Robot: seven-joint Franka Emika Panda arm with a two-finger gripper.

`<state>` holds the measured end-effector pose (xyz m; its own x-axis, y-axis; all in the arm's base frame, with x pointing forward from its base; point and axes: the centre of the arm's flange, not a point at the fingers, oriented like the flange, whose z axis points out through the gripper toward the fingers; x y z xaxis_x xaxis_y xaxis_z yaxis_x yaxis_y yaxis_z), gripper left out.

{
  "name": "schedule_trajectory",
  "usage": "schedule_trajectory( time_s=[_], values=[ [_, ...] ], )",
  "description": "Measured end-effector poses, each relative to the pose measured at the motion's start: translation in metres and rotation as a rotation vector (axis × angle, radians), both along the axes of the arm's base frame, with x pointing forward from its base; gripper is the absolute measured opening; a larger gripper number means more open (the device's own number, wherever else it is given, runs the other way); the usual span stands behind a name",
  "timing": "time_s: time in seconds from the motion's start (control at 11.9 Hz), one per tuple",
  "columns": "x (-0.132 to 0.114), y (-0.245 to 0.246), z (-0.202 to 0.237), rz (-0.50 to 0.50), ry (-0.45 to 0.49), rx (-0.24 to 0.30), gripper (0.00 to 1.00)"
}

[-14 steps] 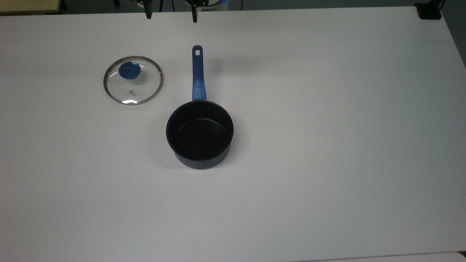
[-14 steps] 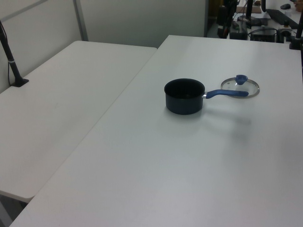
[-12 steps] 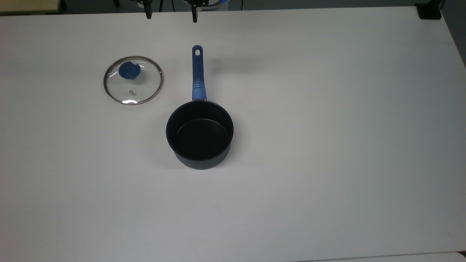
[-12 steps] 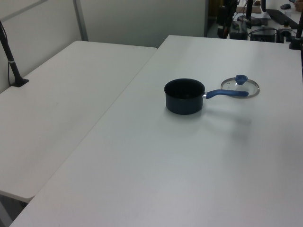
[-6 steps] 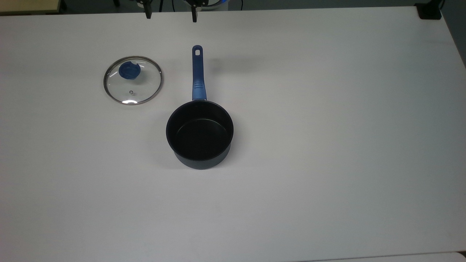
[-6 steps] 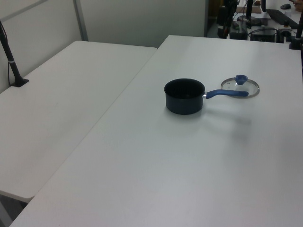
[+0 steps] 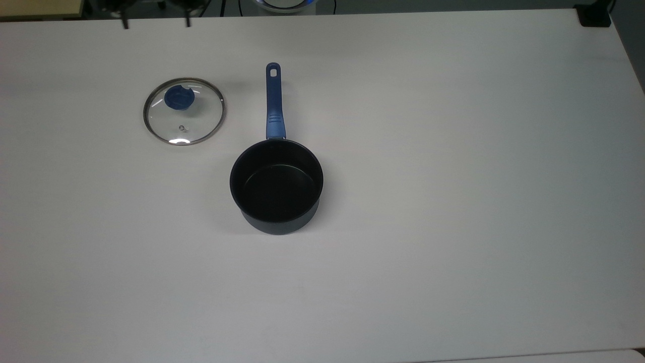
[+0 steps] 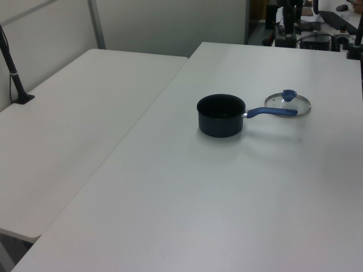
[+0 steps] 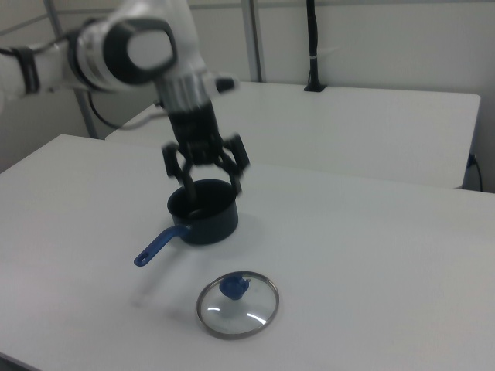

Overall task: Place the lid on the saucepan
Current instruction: 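Move the gripper down over the glass lid's blue knob, then close the gripper on the blue knob of the glass lid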

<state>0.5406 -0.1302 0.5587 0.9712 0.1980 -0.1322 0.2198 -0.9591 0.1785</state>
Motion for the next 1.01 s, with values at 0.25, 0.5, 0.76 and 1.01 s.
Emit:
schedule_trajectory(
  time_s=[0.25, 0.5, 0.76, 1.01],
  values=[
    [-0.009, -0.032, -0.095, -0.178, -0.031, -0.017, 1.0],
    [-0.005, -0.025, -0.175, -0.447, -0.165, -0.01, 1.0],
    [0.003, -0.022, -0.224, -0.546, -0.163, 0.001, 1.0],
    [0.002, -0.022, -0.234, -0.559, -0.145, 0.0, 0.99]
  ],
)
